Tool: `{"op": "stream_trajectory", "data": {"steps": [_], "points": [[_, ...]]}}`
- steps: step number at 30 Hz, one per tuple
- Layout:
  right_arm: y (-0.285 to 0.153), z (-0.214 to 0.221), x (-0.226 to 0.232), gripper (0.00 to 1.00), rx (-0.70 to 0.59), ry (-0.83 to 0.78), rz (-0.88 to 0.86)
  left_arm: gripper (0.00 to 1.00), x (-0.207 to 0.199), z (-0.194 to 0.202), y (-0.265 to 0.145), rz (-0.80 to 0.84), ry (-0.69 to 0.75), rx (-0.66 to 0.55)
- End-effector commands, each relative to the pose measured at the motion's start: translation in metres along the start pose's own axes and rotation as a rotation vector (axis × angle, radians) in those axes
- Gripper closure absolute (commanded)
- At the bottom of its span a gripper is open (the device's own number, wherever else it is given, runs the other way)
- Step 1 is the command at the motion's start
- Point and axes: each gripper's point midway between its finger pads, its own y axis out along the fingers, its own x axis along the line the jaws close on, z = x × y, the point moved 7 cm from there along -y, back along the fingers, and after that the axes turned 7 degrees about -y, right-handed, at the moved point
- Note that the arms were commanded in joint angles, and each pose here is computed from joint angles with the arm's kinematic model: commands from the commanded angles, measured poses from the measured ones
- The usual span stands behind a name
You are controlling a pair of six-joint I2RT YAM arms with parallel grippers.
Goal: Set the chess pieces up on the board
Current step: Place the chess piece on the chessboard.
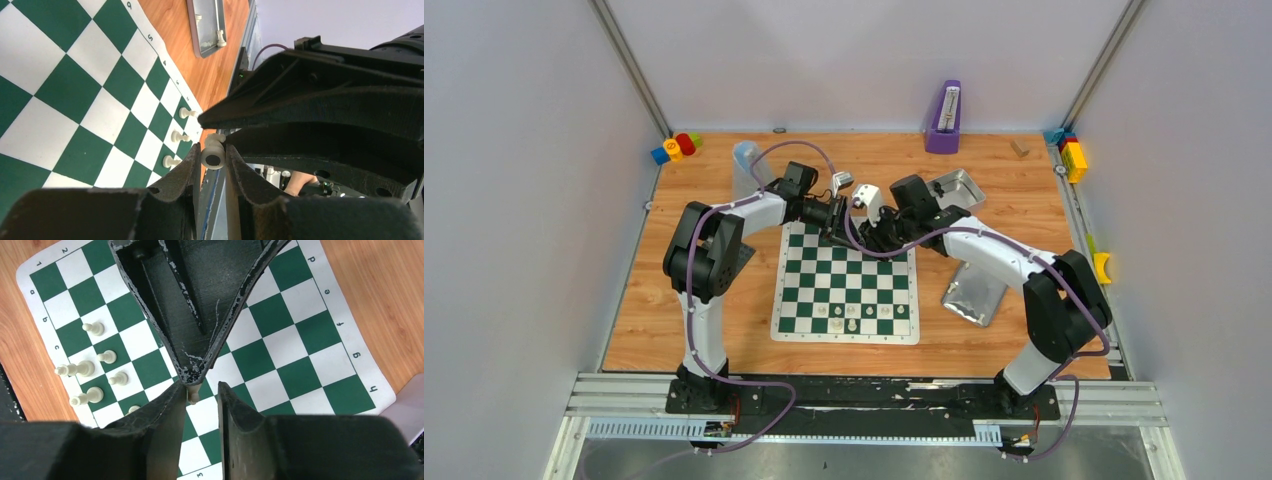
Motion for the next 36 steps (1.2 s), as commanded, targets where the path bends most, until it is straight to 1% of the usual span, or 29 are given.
{"op": "stream_trajectory", "data": {"steps": [1,2,4,7,8,9,10,11,12,13,14,15,16,17,18,19,20,21,22,27,36], "points": [[-0.013,-0.03,-0.008,0.67,-0.115,-0.066,0.053,0.93,-0.018,0.006,-0.002,0.051,0.048,0.027],[-0.016,-0.031,-0.007,0.65,-0.122,-0.071,0.048,0.96,-0.021,0.006,-0.003,0.055,0.057,0.026],[-0.023,-0.032,-0.005,0.63,-0.143,-0.077,0.031,1.0,-0.024,0.006,-0.005,0.058,0.071,0.021],[-0.042,-0.037,-0.005,0.62,-0.2,-0.073,0.002,1.0,-0.03,0.005,-0.009,0.082,0.101,0.009],[-0.049,-0.04,-0.005,0.62,-0.227,-0.068,-0.013,1.0,-0.036,0.006,-0.011,0.1,0.089,0.011],[-0.058,-0.042,-0.006,0.62,-0.255,-0.062,-0.025,1.0,-0.036,0.005,-0.013,0.114,0.122,-0.005],[-0.066,-0.045,-0.006,0.62,-0.286,-0.06,-0.043,1.0,-0.044,0.005,-0.017,0.135,0.111,-0.01],[-0.074,-0.049,-0.006,0.62,-0.316,-0.061,-0.057,1.0,-0.05,0.003,-0.021,0.154,0.165,-0.034],[-0.081,-0.052,-0.006,0.62,-0.344,-0.062,-0.069,1.0,-0.052,0.007,-0.023,0.168,0.119,-0.033],[-0.088,-0.055,-0.006,0.62,-0.371,-0.066,-0.085,1.0,-0.063,0.002,-0.029,0.191,0.205,-0.066],[-0.094,-0.06,-0.005,0.62,-0.397,-0.072,-0.097,1.0,-0.066,0.006,-0.032,0.204,0.142,-0.065],[-0.099,-0.063,-0.004,0.62,-0.415,-0.072,-0.114,1.0,-0.075,0.003,-0.038,0.228,0.23,-0.095],[-0.103,-0.068,-0.003,0.62,-0.434,-0.073,-0.133,1.0,-0.082,0.005,-0.042,0.244,0.165,-0.093],[-0.109,-0.075,-0.003,0.62,-0.455,-0.071,-0.149,1.0,-0.093,0.001,-0.049,0.27,0.267,-0.128],[-0.114,-0.081,-0.003,0.62,-0.472,-0.069,-0.169,1.0,-0.107,0.0,-0.057,0.303,0.286,-0.154],[-0.118,-0.086,-0.002,0.62,-0.488,-0.067,-0.19,1.0,-0.11,-0.002,-0.06,0.32,0.283,-0.166],[-0.124,-0.092,-0.001,0.62,-0.504,-0.066,-0.216,1.0,-0.129,-0.002,-0.069,0.371,0.31,-0.195],[-0.129,-0.096,-0.001,0.62,-0.519,-0.064,-0.233,1.0,-0.129,-0.004,-0.071,0.395,0.278,-0.197],[-0.133,-0.1,0.0,0.62,-0.53,-0.06,-0.251,1.0,-0.14,-0.005,-0.076,0.422,0.256,-0.196],[-0.143,-0.113,0.001,0.6,-0.559,-0.053,-0.303,1.0,-0.152,-0.005,-0.084,0.457,0.248,-0.247],[-0.141,-0.122,0.0,0.59,-0.568,-0.065,-0.342,1.0,-0.167,0.006,-0.087,0.464,0.247,-0.278]]}}
